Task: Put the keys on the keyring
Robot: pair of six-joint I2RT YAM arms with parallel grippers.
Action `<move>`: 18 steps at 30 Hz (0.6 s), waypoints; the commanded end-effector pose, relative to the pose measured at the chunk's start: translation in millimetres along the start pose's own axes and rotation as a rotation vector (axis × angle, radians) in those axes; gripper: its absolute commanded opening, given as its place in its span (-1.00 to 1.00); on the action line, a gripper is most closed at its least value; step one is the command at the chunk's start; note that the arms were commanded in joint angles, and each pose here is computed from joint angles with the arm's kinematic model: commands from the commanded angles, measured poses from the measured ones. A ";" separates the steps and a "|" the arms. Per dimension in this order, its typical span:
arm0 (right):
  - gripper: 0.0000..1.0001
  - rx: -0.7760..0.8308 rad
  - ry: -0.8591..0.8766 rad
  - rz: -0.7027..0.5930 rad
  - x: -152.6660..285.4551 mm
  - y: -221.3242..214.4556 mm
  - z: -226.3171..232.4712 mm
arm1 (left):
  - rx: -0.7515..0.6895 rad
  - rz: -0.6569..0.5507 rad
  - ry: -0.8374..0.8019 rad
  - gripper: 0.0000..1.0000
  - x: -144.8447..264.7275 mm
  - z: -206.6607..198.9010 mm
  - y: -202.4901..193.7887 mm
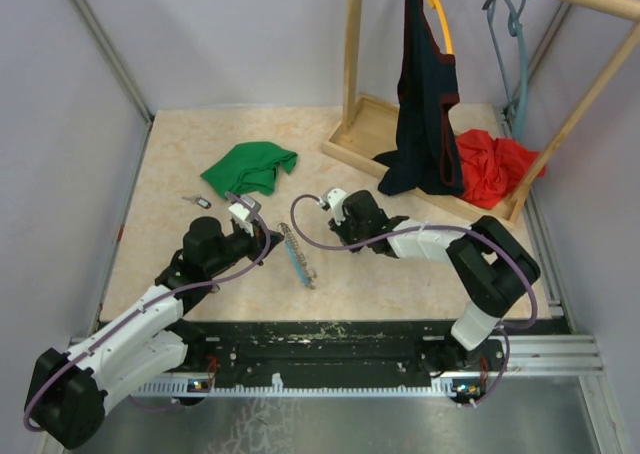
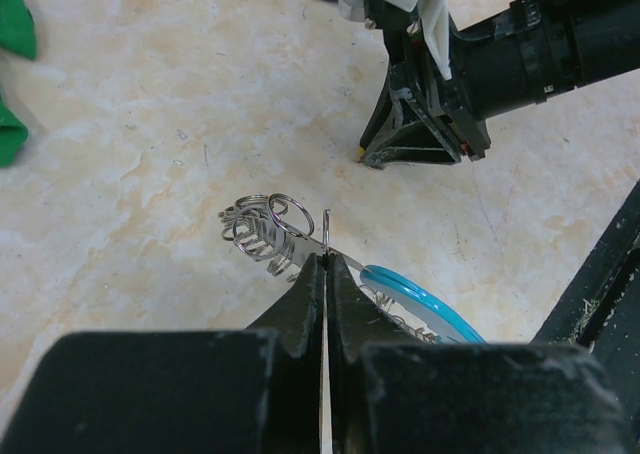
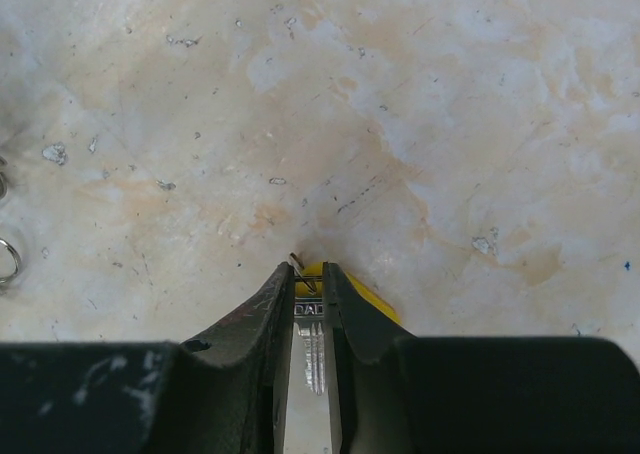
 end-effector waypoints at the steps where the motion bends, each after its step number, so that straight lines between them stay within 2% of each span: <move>1: -0.66 0.009 0.024 -0.021 -8.5 13.8 -2.3 | -0.005 -0.037 -0.027 -1.00 0.1 -3.6 10.2; 9: -0.99 0.011 0.022 0.009 -2.4 17.8 -2.8 | -0.007 -0.039 -0.025 -1.00 0.9 -3.5 11.1; 13: -1.00 -0.004 0.000 0.072 8.0 22.3 -4.0 | -0.007 -0.040 -0.024 -1.00 1.1 -3.5 11.0; 18: -1.00 -0.013 -0.029 0.213 18.6 24.4 -6.2 | -0.006 -0.034 -0.030 -1.00 0.2 -3.7 11.0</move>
Point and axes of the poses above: each gripper's point midway between its finger pads, its own x axis back along the fingers, its own z axis along the line the jaws close on, y = z × x, the point moved 9 cm from there along x, back along the fingers, and after that the axes turned 5 degrees about -x, right-handed, at the moved point
